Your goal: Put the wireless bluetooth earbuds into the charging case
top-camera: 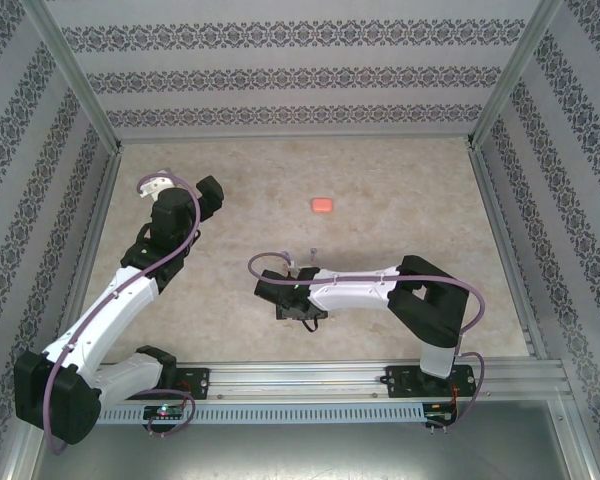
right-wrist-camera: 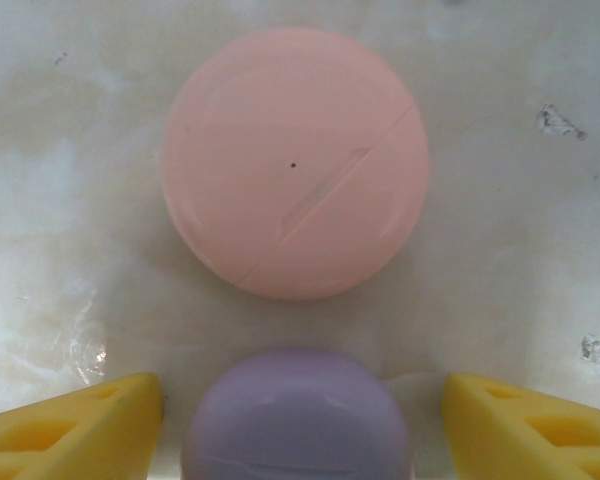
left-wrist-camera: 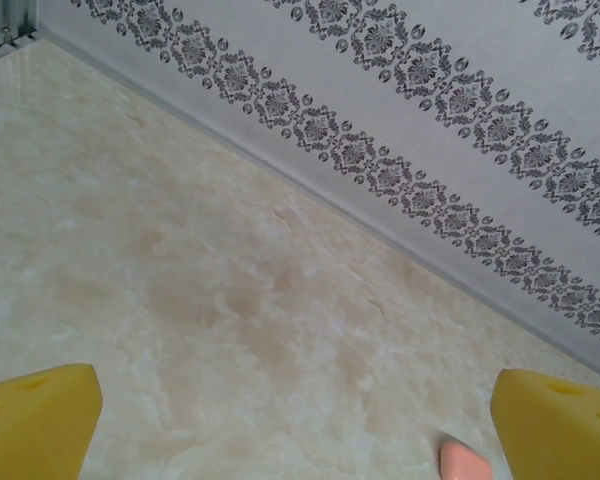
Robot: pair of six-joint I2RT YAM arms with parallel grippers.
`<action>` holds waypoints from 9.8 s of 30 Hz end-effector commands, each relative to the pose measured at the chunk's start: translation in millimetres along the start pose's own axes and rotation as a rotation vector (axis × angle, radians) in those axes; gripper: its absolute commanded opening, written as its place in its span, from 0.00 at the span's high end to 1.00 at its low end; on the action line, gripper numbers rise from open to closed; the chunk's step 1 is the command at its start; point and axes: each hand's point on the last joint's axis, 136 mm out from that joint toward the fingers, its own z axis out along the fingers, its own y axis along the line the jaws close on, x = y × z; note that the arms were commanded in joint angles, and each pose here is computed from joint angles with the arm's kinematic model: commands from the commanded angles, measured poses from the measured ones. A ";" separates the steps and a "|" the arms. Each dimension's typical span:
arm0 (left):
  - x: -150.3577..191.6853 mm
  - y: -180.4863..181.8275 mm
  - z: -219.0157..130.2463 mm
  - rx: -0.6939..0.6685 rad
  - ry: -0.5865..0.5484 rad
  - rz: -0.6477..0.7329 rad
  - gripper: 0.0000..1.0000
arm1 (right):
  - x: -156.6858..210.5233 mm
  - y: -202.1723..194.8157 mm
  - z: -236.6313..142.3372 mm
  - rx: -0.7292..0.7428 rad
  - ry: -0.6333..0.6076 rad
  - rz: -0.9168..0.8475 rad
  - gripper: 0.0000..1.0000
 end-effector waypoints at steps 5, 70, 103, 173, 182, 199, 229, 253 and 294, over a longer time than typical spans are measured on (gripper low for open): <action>-10.7 0.0 -1.2 -0.027 -0.003 0.001 0.00 | 8.1 4.9 3.1 0.006 0.027 0.018 0.29; 143.5 -131.0 39.7 1.016 0.394 -0.058 0.34 | -293.6 11.5 -72.5 -0.585 -0.208 0.848 0.56; 142.1 -126.0 70.6 0.930 0.320 -0.055 0.57 | -278.1 43.2 -87.9 -0.632 -0.193 0.795 0.56; 116.4 -176.1 -3.3 1.201 0.541 0.189 1.00 | -270.9 -56.9 -90.6 -0.757 -0.520 0.089 0.35; 116.3 -175.9 -4.6 1.203 0.535 0.189 1.00 | -256.9 -64.0 -121.9 -0.838 -0.556 0.087 0.35; 115.8 -182.0 -13.5 1.243 0.557 0.194 1.00 | -243.9 -20.5 -170.0 -1.010 -0.574 -0.097 0.40; 114.7 -189.9 -30.7 1.303 0.570 0.220 1.00 | -260.0 -5.2 -164.5 -1.078 -0.532 -0.079 0.61; 112.4 -203.2 -51.6 1.380 0.568 0.241 1.00 | -265.5 -5.5 -167.1 -1.143 -0.504 -0.045 0.96; 119.3 -176.7 -10.8 1.179 0.849 0.595 0.30 | -263.6 -49.4 -141.8 -0.603 -0.538 -0.474 1.00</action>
